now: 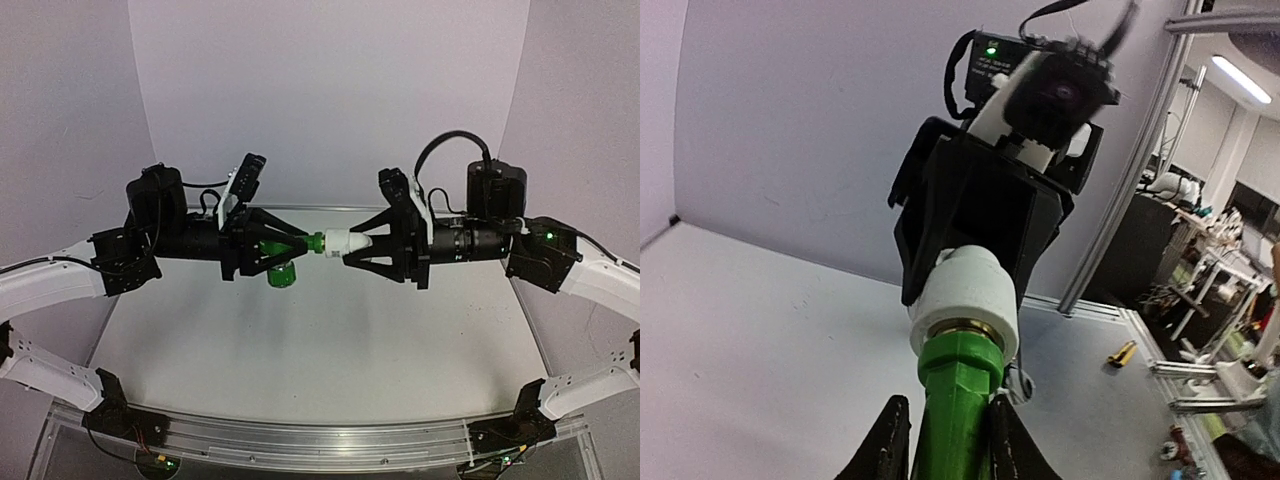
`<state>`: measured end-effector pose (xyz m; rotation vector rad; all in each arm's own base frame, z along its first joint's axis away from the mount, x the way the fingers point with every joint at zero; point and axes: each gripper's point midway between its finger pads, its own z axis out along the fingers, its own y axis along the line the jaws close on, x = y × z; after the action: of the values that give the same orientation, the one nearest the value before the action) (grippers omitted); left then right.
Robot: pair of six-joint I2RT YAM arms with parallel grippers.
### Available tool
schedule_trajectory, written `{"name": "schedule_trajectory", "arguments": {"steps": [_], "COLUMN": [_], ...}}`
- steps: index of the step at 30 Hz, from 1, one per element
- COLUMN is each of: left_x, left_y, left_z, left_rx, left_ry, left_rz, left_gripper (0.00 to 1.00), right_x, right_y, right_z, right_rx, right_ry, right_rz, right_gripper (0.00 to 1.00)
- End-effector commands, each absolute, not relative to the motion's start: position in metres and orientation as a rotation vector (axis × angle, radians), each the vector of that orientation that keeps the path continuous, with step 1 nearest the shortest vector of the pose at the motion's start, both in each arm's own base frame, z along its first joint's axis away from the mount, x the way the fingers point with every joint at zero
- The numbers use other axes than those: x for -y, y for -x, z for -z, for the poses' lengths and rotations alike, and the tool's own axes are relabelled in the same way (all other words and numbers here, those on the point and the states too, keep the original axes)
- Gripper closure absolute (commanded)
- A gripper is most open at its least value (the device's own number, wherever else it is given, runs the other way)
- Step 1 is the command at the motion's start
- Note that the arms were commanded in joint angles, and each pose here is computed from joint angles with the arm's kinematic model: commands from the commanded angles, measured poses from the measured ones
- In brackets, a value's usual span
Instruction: Install the water faucets
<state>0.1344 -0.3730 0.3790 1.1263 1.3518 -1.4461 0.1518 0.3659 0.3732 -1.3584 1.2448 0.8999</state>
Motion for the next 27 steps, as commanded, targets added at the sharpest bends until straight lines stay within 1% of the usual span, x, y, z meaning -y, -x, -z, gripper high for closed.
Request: {"name": "schedule_trajectory", "arguments": {"steps": [1,5,9,10,12,13,15,17,18,21,24,27], "left_x": [0.371,0.367,0.364,0.364,0.363,0.362,0.361,0.361,0.361,0.362,0.366,0.372], "left_y": [-0.154,-0.155,-0.163,-0.164,-0.164,-0.165,-0.168,-0.17,-0.17,-0.167,-0.158,-0.152], "left_z": [-0.373,-0.377,-0.373,-0.373,-0.375,-0.375,-0.379,-0.378,-0.378,-0.379,-0.38,-0.378], "left_rx": [-1.227,-1.194,-1.243,-1.259,-1.286,-1.303,-1.366,-1.434,-1.472,-1.559,-1.61,-1.658], "left_ry": [-1.15,-1.169,-1.163,-1.153,-1.13,-1.114,-1.045,-0.999,-0.98,-0.94,-0.928,-0.925], "left_rz": [1.095,1.01,0.941,0.945,0.967,0.98,1.027,1.07,1.096,1.182,1.294,1.391], "left_gripper": [1.0,1.0,1.0,1.0,1.0,1.0,1.0,1.0,1.0,1.0,1.0,1.0], "right_x": [-0.377,-0.384,-0.389,-0.388,-0.387,-0.387,-0.384,-0.378,-0.374,-0.359,-0.34,-0.325], "right_y": [-0.146,-0.139,-0.133,-0.134,-0.135,-0.135,-0.138,-0.147,-0.155,-0.17,-0.178,-0.177], "right_z": [-0.427,-0.42,-0.411,-0.411,-0.413,-0.416,-0.423,-0.425,-0.427,-0.436,-0.445,-0.447], "right_rx": [-1.38,-1.504,-1.622,-1.631,-1.63,-1.614,-1.566,-1.544,-1.519,-1.374,-1.193,-0.973], "right_ry": [1.089,1.059,1.051,1.046,1.041,1.048,1.058,1.069,1.074,1.148,1.219,1.335], "right_rz": [-1.302,-1.485,-1.655,-1.666,-1.672,-1.664,-1.621,-1.513,-1.419,-1.101,-0.791,-0.5], "right_gripper": [1.0,1.0,1.0,0.98,0.9,0.8,0.55,0.33,0.27,0.13,0.08,0.07]}}
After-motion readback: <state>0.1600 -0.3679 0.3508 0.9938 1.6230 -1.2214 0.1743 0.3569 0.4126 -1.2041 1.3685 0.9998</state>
